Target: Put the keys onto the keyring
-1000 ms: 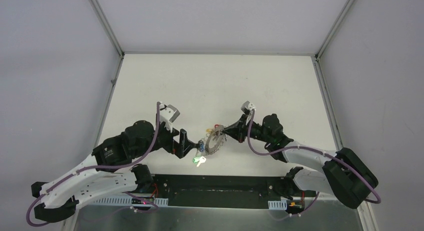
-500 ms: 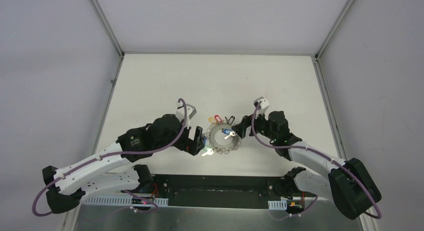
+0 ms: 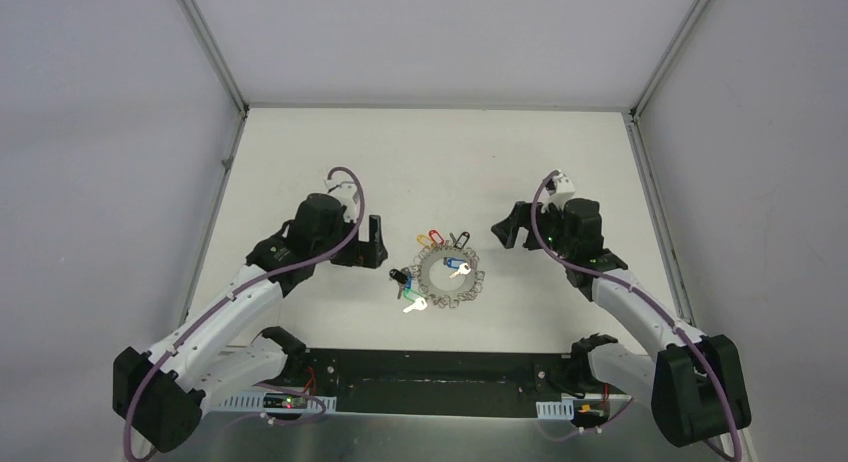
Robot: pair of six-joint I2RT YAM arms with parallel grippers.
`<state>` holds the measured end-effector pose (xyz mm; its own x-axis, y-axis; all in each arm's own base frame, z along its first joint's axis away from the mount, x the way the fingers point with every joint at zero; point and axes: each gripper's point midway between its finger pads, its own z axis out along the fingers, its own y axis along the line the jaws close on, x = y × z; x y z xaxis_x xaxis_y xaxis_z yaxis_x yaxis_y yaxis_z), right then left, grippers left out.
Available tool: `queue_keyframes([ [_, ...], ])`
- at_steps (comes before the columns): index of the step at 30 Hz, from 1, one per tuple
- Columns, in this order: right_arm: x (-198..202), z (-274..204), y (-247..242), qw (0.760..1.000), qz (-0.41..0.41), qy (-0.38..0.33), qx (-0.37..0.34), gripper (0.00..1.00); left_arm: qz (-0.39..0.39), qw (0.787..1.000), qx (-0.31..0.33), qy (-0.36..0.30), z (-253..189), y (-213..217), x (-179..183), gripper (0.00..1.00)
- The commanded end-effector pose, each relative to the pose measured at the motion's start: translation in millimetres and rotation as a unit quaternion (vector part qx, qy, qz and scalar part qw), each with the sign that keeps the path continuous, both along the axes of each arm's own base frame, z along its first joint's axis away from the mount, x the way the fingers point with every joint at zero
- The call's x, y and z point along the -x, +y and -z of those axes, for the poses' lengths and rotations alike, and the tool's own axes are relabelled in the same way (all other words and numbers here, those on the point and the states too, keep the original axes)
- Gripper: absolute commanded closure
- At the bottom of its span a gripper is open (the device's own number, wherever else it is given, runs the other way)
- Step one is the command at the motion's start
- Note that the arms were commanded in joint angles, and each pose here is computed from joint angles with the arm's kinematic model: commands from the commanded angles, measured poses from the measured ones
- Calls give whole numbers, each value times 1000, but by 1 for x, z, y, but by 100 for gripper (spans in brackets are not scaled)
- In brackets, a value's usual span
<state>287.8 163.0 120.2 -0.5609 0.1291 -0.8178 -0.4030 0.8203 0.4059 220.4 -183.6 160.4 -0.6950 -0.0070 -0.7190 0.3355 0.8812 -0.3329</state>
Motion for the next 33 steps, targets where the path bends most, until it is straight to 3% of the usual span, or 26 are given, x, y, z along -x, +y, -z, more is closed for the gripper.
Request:
queue_keyframes([
  [1,-14,-21,-25,999,45,3,5,0,-39,999,24,-15,11,30,-34,1],
  [6,-23,-17,-67,993,111,11,47,0,-134,991,21,-14,28,94,-65,1],
  [12,-24,-7,-107,978,162,-15,132,0,-216,971,-41,-93,17,163,-88,1],
  [15,-28,-4,-134,959,229,-41,163,0,-247,957,-80,-127,13,183,-91,1],
  [21,-26,9,-153,940,275,-106,171,0,-230,942,-75,-234,1,181,-98,1],
  [25,-27,21,-154,938,287,-102,166,0,-253,922,-63,-286,8,187,-99,1],
  [33,-50,27,-162,928,305,-116,179,1,-295,916,-94,-254,44,206,-115,1],
])
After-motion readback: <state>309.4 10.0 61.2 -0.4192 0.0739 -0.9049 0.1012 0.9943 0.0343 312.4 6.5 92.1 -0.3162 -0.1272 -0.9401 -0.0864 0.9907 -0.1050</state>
